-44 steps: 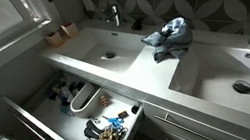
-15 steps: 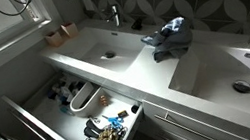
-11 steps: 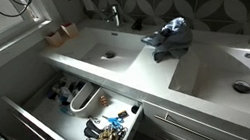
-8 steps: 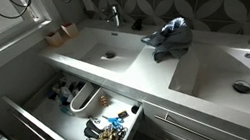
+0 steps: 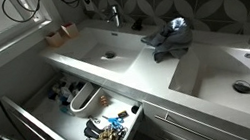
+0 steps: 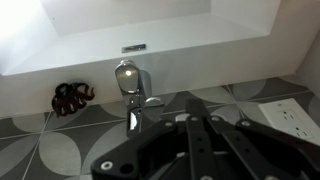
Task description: Open and close the tap
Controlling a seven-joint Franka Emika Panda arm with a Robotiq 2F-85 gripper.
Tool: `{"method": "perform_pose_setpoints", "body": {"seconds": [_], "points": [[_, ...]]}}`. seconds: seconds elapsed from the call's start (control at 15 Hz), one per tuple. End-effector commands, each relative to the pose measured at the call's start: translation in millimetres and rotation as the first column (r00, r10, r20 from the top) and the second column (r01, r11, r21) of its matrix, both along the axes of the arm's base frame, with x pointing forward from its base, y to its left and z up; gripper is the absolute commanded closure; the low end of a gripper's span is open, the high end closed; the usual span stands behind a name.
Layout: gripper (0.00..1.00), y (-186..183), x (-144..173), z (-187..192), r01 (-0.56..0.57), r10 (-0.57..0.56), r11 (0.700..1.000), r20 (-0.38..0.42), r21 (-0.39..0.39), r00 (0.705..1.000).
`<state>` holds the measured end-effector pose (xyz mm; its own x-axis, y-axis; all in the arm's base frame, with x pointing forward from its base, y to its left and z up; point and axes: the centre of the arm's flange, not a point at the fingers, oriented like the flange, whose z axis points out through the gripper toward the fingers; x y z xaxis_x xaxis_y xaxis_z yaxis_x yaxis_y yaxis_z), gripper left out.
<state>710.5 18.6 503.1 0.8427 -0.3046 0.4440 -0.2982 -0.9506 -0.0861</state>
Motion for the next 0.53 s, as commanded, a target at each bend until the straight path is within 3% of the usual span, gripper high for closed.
{"method": "perform_pose_setpoints", "body": {"seconds": [0.0,0.47], "points": [[1.00,-2,26,-3,0.016,-0.016,1.000,0.015,-0.016,1.000],[1.00,-6,48,-20,0.022,-0.022,1.000,0.023,-0.018,1.000]]}}
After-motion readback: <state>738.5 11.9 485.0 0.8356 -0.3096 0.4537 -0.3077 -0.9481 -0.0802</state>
